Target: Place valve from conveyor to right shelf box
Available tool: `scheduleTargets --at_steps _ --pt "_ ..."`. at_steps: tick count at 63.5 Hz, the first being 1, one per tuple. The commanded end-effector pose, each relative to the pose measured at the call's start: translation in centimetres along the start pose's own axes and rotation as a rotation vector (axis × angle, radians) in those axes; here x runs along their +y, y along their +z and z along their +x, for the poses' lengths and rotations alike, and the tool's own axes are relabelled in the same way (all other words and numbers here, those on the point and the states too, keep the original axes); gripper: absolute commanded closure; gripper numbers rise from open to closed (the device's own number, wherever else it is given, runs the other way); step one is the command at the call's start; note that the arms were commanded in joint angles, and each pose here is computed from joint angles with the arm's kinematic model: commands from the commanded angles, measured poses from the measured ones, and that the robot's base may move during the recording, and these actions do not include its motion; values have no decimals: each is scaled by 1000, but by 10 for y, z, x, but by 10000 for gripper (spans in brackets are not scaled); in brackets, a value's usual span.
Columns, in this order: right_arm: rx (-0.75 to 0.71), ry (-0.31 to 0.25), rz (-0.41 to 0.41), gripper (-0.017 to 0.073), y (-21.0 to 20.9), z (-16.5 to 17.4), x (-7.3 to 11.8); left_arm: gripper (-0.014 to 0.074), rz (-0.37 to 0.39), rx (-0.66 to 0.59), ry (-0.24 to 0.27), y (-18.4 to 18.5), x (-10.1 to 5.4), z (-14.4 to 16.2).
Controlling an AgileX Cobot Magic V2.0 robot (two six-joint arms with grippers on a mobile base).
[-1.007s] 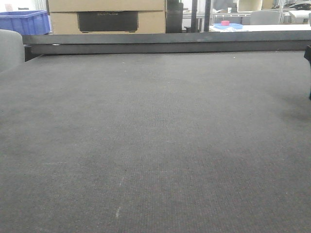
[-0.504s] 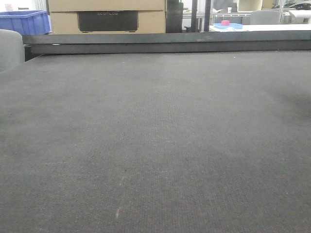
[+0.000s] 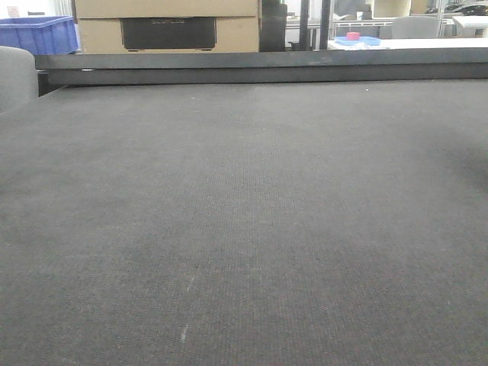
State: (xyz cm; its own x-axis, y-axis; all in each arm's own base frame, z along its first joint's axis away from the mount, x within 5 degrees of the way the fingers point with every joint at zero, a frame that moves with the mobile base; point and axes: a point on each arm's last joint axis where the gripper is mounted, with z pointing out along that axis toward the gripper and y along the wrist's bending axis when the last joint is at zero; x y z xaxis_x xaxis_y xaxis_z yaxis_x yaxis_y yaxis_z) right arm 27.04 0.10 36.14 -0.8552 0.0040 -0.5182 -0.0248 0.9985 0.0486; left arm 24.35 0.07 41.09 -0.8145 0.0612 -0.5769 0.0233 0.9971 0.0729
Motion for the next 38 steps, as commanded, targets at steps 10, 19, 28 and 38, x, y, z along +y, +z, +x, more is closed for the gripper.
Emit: scheduleTargets --at_steps 10,19,28,38 --pt "-41 -8 8 717 -9 -3 0 -6 63 107 10 60 8 -44" --pt "-37 -8 8 717 -9 -2 0 -6 122 182 -52 97 32 -44" --pt "-37 -8 8 717 -9 -2 0 -6 64 257 -25 120 48 -37" --pt "-39 -8 8 717 -9 -3 0 -6 48 338 -12 142 49 -26"
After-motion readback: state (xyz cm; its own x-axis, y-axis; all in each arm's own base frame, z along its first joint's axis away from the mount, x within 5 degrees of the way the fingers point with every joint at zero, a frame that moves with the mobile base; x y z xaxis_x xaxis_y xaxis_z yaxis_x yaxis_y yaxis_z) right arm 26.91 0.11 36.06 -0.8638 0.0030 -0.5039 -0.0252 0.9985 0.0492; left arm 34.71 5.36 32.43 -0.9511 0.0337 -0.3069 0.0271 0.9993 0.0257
